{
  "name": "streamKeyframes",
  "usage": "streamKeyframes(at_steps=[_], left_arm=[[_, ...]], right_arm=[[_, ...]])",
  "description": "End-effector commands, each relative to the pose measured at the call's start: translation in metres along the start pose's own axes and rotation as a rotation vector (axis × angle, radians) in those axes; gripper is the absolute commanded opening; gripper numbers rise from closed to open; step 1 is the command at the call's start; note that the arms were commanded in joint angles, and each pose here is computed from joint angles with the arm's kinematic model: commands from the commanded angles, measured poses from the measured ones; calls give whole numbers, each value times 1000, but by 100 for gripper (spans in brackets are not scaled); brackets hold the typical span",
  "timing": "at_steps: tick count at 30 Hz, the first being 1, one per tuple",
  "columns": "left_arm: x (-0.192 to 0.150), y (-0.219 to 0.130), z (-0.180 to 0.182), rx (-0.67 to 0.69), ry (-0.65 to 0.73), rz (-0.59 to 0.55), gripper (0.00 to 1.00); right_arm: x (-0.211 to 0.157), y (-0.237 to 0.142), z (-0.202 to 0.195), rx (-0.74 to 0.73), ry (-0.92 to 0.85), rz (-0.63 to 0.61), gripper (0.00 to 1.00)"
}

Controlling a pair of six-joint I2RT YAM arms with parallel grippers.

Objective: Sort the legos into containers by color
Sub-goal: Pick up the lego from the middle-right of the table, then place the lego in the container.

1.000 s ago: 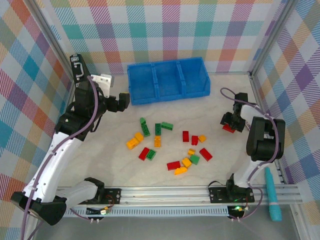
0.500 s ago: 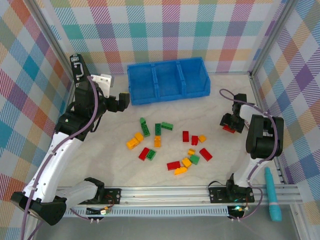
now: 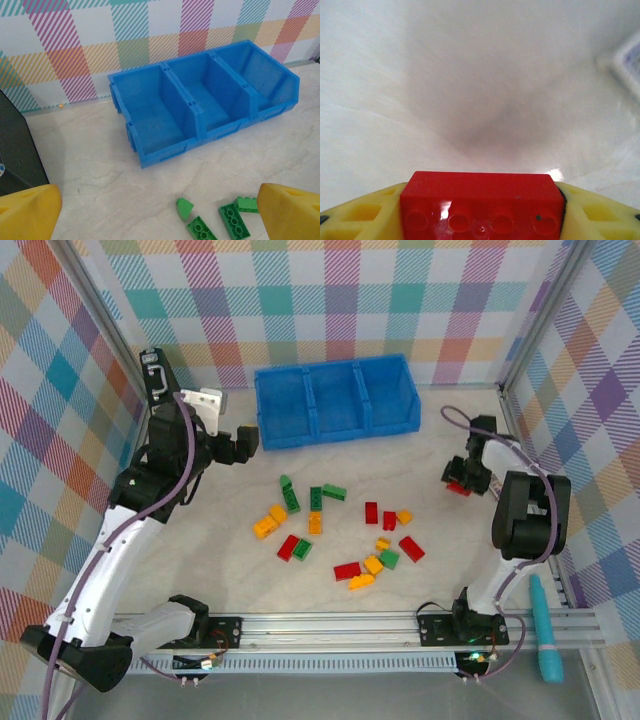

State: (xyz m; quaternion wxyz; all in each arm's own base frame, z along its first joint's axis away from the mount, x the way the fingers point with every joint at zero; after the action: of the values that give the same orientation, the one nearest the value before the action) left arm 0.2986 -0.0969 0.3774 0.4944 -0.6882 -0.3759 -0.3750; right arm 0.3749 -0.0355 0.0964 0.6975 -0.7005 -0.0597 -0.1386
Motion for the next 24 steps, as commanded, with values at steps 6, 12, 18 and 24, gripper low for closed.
streamKeyframes(at_steps=[6, 12, 18, 24], left_arm=[[7, -10, 5, 16, 20, -38, 100], [7, -9, 7, 33, 28, -40, 100], [5, -6, 5, 17, 39, -29, 100], [3, -2, 2, 1, 49, -9, 100]], right_arm=[[126, -91, 87, 106, -261, -374, 53], [187, -79, 135, 96, -388, -467, 53], [213, -31, 158, 123, -438, -427, 56], [215, -2, 170, 124, -496, -396, 61]])
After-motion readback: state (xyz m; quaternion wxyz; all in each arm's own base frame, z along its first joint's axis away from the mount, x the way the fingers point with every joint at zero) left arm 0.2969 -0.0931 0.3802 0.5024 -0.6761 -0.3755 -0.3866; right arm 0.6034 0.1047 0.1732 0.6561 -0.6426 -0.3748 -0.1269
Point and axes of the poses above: each hand's point on the last joint's axis, 136 mm out from that joint toward the fingers, its own y axis out along the fingers, its own z axis along the line the jaws close on, x = y × z, the point moved 3 cm from there along -y, back along the fingers, and after that the axes turned 14 degrees about -y, right-handed, at the moved point
